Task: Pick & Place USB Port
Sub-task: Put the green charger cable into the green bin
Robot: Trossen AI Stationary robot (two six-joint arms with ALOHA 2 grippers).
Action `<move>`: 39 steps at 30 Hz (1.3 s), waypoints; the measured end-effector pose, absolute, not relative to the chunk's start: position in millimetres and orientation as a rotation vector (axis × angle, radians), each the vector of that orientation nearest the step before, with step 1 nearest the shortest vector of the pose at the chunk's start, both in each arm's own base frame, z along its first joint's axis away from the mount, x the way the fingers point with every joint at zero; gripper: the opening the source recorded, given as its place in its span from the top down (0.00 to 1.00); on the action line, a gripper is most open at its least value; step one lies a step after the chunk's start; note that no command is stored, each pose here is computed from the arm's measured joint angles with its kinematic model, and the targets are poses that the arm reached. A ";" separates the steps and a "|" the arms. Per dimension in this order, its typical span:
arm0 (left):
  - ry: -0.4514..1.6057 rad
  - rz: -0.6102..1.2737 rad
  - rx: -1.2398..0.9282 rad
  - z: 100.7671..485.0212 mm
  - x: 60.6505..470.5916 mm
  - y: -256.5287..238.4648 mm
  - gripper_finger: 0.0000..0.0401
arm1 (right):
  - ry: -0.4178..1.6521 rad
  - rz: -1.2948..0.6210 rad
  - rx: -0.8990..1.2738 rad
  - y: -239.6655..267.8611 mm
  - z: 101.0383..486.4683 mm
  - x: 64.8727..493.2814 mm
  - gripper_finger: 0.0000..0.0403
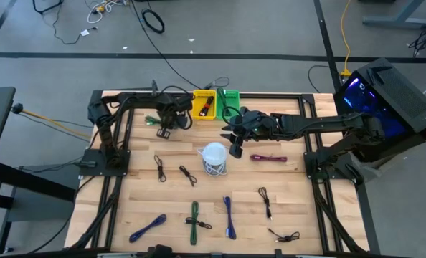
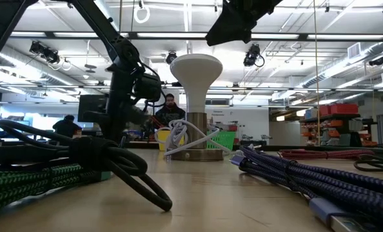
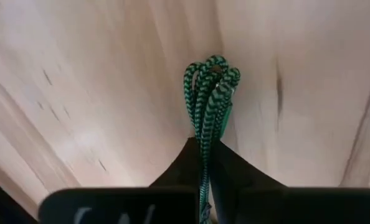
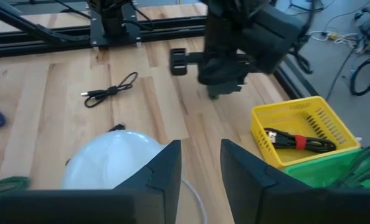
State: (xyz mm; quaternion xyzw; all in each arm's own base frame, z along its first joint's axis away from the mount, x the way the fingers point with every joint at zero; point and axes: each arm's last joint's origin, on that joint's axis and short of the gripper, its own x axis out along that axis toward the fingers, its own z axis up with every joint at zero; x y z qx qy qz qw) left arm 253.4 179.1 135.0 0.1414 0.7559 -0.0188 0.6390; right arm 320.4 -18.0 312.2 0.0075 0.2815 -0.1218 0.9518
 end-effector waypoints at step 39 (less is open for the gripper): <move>0.102 -0.192 0.163 373.7 243.5 84.6 0.97 | 0.208 -0.228 -0.031 -18.7 335.9 344.6 0.51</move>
